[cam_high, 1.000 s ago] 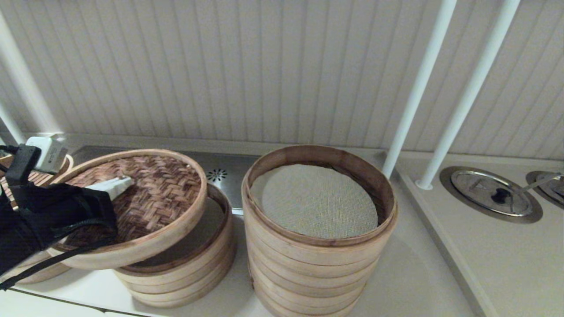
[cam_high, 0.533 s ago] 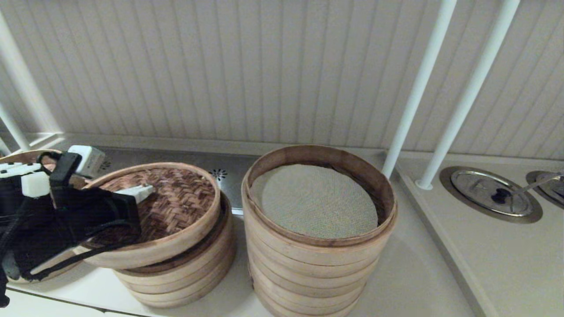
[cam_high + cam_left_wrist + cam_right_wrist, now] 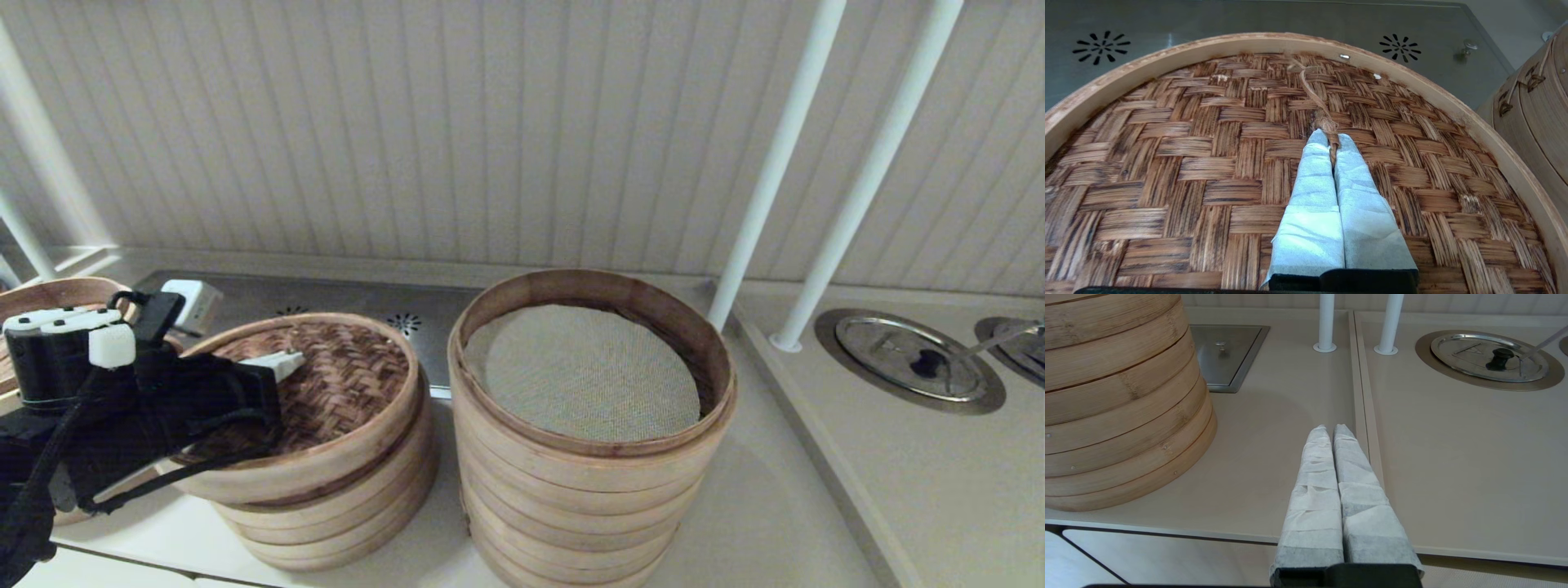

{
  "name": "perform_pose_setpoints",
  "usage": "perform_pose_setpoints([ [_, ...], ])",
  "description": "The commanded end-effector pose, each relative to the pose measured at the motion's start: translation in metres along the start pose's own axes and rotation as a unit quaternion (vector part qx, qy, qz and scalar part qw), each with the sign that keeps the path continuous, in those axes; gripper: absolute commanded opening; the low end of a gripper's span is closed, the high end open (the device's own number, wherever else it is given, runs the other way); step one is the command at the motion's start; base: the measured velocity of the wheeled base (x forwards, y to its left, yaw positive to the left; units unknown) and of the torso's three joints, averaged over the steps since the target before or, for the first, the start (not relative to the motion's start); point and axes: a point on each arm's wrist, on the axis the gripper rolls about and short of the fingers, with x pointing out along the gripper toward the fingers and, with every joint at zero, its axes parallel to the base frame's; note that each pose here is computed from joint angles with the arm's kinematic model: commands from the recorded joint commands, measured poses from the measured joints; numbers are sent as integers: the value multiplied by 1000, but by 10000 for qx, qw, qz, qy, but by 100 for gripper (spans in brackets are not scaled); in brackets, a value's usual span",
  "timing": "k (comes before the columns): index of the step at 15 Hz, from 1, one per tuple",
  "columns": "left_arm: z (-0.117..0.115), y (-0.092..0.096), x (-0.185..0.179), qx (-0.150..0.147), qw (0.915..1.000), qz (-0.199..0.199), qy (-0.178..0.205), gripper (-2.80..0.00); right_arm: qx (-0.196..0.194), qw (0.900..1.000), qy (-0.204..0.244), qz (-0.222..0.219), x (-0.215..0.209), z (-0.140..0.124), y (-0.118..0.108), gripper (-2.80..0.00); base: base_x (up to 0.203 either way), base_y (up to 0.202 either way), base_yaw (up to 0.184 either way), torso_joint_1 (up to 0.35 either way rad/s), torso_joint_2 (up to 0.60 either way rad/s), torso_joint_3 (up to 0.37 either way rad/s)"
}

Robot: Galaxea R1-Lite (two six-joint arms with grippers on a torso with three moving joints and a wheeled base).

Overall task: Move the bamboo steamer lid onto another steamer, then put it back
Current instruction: Put the steamer

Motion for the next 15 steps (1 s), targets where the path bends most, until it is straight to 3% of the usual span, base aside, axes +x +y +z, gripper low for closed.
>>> perform_pose_setpoints([
  [1,-6,-1,0,-16,10000,-32,77,-280,1,10000,11,0,0,0,0,-280,0,0,0,0,0,0],
  [9,-23,-3,-11,-5,9999,-39,99,-280,1,10000,11,0,0,0,0,-280,0,0,0,0,0,0],
  [15,-19,-1,-3,-10,10000,-39,-67,-280,1,10000,11,0,0,0,0,-280,0,0,0,0,0,0],
])
